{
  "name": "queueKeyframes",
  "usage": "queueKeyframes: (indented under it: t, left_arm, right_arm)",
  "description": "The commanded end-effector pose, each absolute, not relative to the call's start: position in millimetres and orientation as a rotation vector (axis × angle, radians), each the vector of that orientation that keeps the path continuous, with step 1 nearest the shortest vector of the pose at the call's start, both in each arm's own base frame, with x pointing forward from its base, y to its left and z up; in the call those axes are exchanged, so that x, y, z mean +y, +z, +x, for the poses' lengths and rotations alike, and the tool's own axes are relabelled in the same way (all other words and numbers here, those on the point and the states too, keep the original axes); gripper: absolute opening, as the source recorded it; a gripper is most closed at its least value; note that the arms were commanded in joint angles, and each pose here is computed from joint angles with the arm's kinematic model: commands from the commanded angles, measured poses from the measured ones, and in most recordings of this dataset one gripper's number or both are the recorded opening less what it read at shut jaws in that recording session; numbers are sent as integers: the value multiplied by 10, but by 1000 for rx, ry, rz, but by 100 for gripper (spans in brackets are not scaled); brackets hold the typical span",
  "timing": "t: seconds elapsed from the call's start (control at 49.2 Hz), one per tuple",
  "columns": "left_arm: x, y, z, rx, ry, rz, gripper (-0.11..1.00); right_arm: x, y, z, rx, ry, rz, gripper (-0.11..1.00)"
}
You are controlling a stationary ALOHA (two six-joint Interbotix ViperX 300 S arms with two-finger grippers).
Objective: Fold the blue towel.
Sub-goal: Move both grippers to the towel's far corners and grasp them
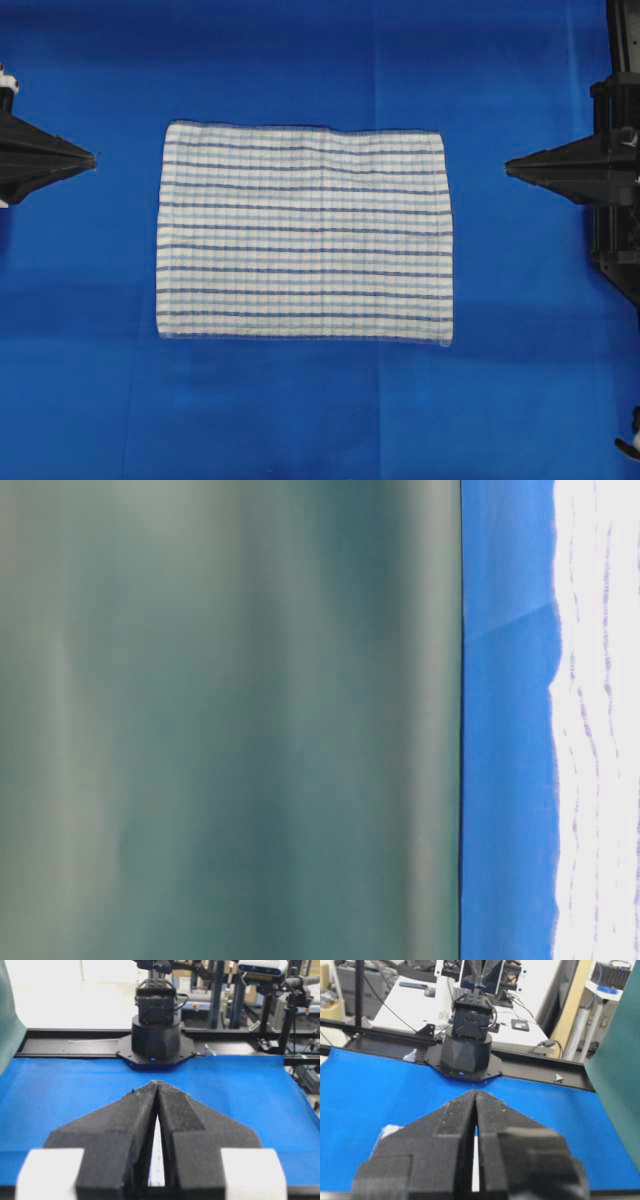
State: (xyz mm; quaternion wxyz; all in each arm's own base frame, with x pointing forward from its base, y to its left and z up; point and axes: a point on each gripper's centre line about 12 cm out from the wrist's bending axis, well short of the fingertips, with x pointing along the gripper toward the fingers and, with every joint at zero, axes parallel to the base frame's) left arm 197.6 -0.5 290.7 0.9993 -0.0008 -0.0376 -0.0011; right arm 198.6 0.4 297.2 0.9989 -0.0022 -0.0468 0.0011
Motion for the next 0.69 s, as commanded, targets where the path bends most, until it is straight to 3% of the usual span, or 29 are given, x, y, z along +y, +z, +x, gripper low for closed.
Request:
queueKeyframes:
  t: [0.0,0.183,0.467,0.549,0.671]
  left_arm:
    - [32,2950,2017,-75,20,-28,0]
    - [139,2734,2166,27,70,-30,0]
    - [401,2243,2426,234,174,-58,1]
    - [483,2119,2467,280,205,-70,3]
    - [618,1932,2494,341,258,-97,32]
  right_arm:
    - [-26,3000,2022,-91,-13,9,0]
    - [-234,2745,2139,108,-120,110,0]
    - [-529,2299,2296,287,-260,216,2]
    - [-622,2135,2343,347,-302,248,12]
    - [-762,1874,2414,441,-358,273,42]
